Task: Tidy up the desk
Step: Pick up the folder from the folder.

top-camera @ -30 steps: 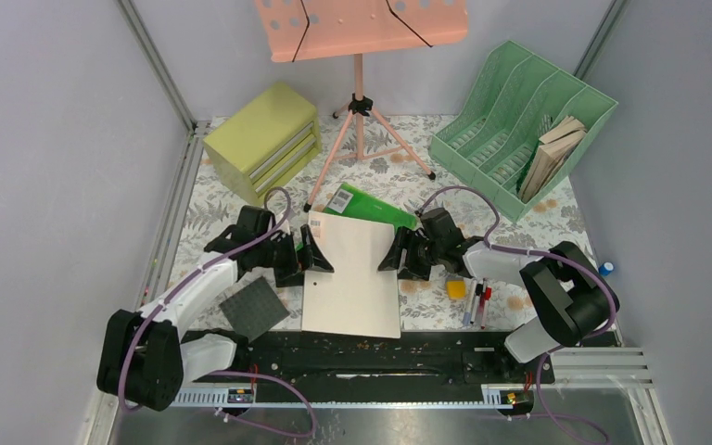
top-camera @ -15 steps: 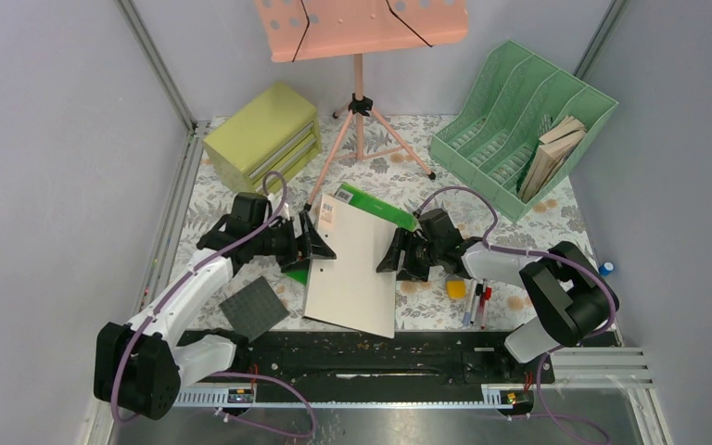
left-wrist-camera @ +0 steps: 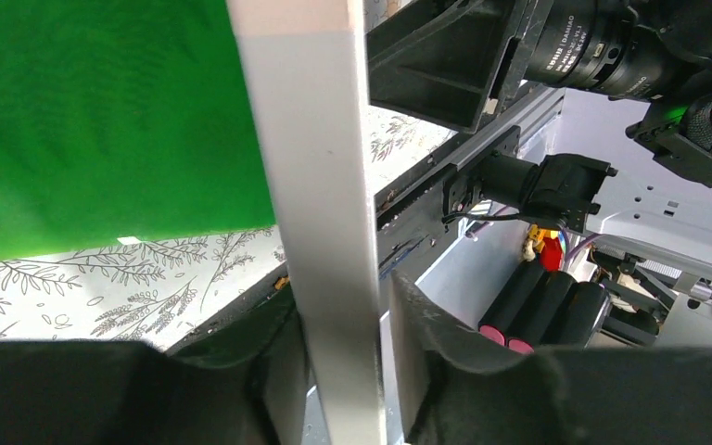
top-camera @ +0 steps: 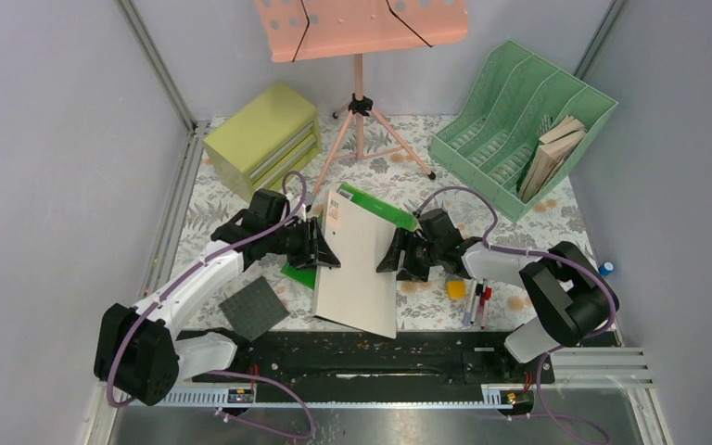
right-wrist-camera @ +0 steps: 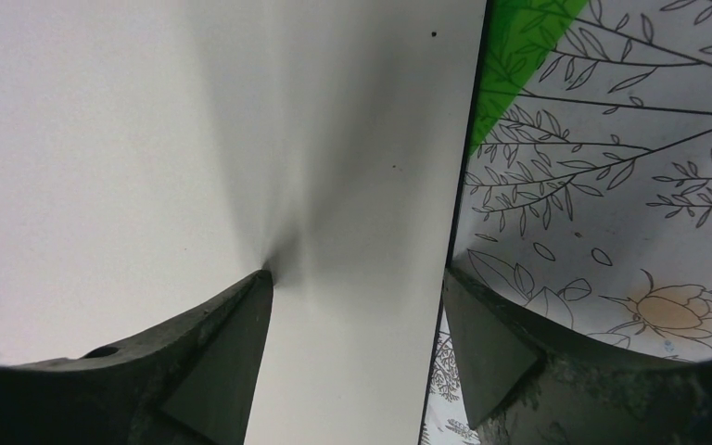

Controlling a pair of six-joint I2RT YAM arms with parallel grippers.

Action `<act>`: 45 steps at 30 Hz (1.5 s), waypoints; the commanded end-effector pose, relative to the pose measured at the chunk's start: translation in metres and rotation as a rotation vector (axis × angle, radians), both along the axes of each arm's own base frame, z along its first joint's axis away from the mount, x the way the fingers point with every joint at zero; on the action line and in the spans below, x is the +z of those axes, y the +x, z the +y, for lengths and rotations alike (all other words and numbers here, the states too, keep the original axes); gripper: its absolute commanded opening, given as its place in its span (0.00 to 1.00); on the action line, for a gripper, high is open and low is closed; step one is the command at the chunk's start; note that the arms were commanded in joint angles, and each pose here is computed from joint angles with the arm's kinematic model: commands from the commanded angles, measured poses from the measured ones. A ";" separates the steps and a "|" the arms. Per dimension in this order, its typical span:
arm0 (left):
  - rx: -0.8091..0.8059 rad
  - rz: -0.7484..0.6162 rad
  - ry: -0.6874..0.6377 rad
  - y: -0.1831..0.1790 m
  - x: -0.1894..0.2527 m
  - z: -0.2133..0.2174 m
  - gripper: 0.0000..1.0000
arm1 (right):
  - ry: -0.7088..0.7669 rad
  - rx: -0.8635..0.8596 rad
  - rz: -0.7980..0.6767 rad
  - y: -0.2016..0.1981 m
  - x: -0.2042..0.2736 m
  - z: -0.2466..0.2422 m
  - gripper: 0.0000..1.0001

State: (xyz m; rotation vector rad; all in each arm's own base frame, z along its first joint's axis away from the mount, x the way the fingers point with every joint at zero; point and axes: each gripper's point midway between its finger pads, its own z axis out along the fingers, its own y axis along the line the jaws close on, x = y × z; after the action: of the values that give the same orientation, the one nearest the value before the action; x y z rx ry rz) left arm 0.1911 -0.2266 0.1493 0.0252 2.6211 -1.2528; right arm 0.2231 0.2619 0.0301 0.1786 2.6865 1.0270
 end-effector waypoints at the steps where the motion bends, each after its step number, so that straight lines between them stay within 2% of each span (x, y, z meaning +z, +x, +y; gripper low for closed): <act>1: -0.041 -0.104 -0.051 0.010 0.023 -0.012 0.32 | -0.055 0.016 0.037 -0.011 -0.016 -0.006 0.75; 8: -0.067 -0.125 -0.056 0.005 0.024 -0.011 0.14 | 0.002 0.023 -0.029 -0.012 -0.004 -0.004 0.76; 18: -0.092 -0.190 -0.101 0.000 0.049 -0.012 0.06 | 0.129 0.065 -0.132 -0.018 0.027 0.004 0.80; 24: -0.102 -0.274 -0.098 -0.007 0.071 -0.003 0.05 | 0.204 0.118 -0.249 -0.020 0.077 0.008 0.84; 30: -0.091 -0.344 -0.134 -0.013 0.093 0.003 0.05 | 0.078 0.159 -0.356 -0.025 0.122 -0.016 0.91; 35: -0.093 -0.392 -0.169 -0.022 0.109 0.009 0.05 | -0.052 0.137 -0.388 -0.031 0.133 -0.044 0.99; 45: -0.144 -0.419 -0.224 -0.056 0.112 0.017 0.05 | -0.123 0.110 -0.454 -0.041 0.156 -0.078 0.99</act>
State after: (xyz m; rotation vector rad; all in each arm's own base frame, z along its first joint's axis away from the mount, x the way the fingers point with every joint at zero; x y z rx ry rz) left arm 0.1510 -0.2049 0.2380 0.2728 2.2692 -1.3055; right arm 0.1818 0.2011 0.1739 -0.1807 2.3522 0.9025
